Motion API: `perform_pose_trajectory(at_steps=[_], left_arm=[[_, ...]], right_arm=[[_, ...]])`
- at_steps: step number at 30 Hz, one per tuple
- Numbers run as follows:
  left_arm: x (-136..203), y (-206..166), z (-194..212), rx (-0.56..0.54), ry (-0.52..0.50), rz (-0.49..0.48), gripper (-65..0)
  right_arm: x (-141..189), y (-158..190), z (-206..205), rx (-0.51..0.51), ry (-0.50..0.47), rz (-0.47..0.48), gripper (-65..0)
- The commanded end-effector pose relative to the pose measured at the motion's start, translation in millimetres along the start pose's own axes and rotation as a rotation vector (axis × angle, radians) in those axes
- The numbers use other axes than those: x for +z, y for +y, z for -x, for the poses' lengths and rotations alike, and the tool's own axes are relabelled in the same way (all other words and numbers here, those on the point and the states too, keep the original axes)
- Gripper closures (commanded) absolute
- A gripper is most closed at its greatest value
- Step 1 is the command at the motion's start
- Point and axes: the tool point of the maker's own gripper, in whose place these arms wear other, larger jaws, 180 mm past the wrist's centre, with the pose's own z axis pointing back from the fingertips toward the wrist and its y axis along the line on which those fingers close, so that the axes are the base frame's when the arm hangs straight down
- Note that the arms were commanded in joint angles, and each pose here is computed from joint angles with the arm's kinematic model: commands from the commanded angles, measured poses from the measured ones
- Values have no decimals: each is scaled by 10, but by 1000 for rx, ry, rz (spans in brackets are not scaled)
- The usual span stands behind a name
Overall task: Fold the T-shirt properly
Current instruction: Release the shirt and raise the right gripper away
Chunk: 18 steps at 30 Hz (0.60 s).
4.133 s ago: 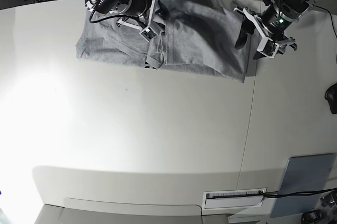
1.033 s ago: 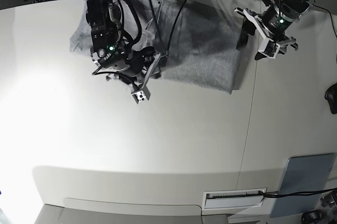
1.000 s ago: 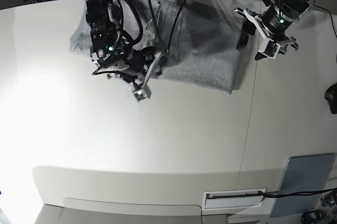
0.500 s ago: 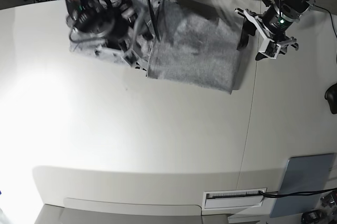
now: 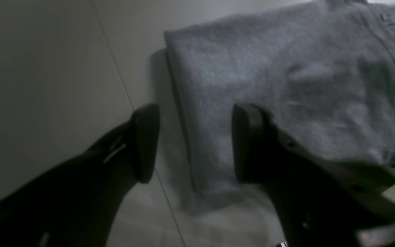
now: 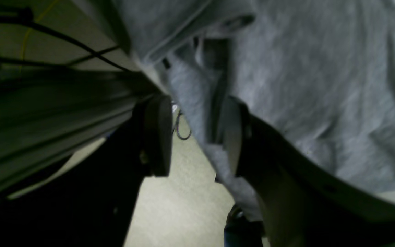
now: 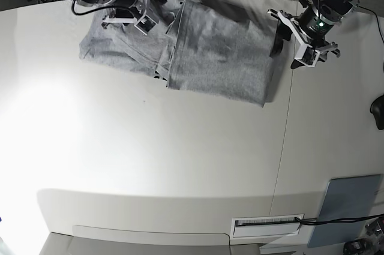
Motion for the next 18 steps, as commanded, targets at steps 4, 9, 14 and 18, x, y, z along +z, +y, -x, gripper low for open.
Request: perform_pose_trajectory(at_steps=[4, 9, 14, 18], left_arm=[[31, 7, -94, -8, -36, 0, -319], [31, 7, -96, -8, -38, 1, -319], [35, -78, -171, 59, -80, 50, -319], [-74, 23, -75, 138, -68, 40, -319]], right_arm=[[128, -300, -18, -35, -27, 97, -251], [362, -818, 49, -108, -48, 268, -251], [707, -1320, 156, -195, -76, 457, -251], [968, -1601, 243, -274, -102, 581, -251]])
